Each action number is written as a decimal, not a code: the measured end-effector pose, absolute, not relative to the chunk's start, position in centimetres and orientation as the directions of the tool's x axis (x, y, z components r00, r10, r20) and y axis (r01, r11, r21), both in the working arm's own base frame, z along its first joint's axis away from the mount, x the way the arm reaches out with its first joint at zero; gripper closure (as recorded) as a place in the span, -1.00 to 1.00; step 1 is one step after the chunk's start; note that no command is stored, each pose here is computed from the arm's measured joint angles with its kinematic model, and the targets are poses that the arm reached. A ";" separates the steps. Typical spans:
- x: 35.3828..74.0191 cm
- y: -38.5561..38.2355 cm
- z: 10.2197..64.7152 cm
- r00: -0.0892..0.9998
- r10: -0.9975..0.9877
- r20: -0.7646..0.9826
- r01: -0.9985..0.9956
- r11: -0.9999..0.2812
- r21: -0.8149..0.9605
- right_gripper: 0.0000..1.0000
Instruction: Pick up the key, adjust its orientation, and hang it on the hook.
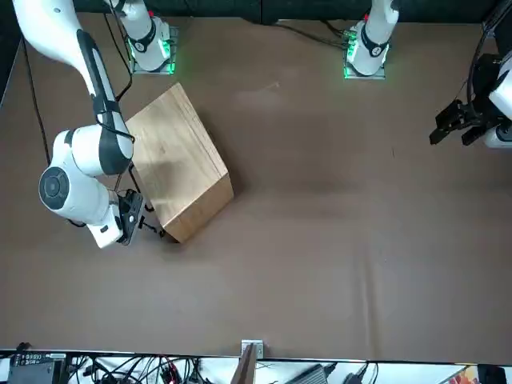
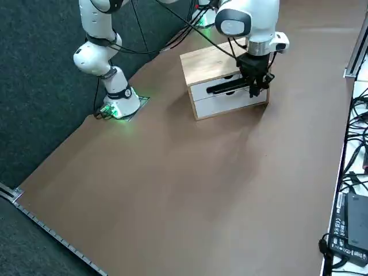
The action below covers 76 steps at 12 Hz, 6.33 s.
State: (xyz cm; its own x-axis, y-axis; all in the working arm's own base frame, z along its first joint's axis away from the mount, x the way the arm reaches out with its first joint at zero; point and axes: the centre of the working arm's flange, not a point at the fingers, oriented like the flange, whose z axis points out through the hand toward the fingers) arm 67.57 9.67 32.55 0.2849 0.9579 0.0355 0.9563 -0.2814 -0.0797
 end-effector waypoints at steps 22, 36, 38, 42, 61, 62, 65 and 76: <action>66.4 10.0 32.1 0.278 0.960 0.027 0.957 -0.274 -0.098 0.92; 66.5 9.7 32.0 0.292 0.956 0.040 0.953 -0.287 -0.100 0.21; 66.6 9.2 32.1 0.299 0.953 0.042 0.951 -0.294 -0.092 -0.12; 67.0 8.3 32.4 0.310 0.949 0.048 0.949 -0.306 -0.081 -0.97; 66.2 5.7 43.5 0.509 0.853 0.119 0.860 -0.498 -0.113 -1.00; 65.8 5.4 44.7 0.535 0.837 0.114 0.844 -0.524 -0.115 -1.00; 64.4 3.9 48.5 0.626 0.775 0.089 0.780 -0.617 -0.104 -1.00; 57.4 -0.1 59.1 0.951 0.304 -0.050 0.301 -0.952 -0.057 -1.00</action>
State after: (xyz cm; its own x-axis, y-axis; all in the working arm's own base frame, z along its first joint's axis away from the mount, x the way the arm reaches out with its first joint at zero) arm 57.40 -0.11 59.07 0.9513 0.3042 -0.0496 0.3014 -0.9518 -0.0566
